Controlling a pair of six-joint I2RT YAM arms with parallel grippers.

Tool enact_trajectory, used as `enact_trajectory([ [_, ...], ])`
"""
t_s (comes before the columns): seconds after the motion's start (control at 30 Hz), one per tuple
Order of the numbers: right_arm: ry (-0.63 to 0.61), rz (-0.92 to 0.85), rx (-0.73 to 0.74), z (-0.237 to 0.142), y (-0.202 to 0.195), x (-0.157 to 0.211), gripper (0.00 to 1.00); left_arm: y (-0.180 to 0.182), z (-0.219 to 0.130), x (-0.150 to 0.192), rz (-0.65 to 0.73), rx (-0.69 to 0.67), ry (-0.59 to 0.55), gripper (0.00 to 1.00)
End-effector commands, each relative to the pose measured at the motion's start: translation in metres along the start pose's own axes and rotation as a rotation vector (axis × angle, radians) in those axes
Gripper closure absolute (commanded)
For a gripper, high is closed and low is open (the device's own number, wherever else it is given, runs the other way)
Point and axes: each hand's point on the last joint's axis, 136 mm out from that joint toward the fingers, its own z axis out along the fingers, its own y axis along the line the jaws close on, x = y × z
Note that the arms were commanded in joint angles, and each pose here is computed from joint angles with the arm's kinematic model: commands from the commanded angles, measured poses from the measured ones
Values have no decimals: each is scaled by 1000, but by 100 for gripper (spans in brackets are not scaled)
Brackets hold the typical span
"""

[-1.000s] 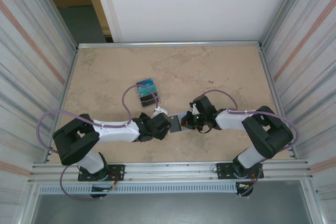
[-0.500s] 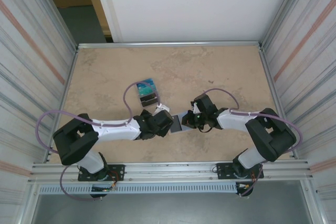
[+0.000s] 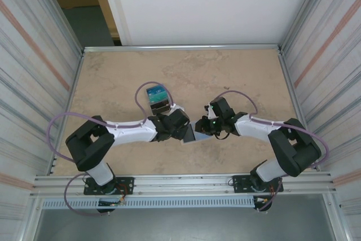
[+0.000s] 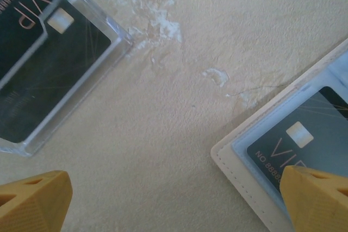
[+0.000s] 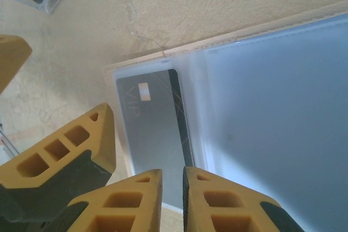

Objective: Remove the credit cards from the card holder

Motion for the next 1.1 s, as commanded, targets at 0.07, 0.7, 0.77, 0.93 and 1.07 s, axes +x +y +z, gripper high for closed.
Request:
enact_trajectory([
  [0.07, 36, -15, -45, -6, 6, 1, 85, 4, 2, 4, -65, -27, 46, 1],
  [0.7, 95, -25, -21, 7, -1, 2, 85, 12, 6, 18, -88, -86, 103, 1],
  [0.77, 101, -26, -25, 8, 1, 1, 85, 13, 7, 21, -85, -97, 111, 1],
  [0.93, 116, -29, -42, 13, 5, -1, 83, 15, 7, 24, -77, -112, 117, 1],
  [1.07, 133, -18, -53, 19, 5, -1, 82, 14, 9, 25, -62, -122, 127, 1],
])
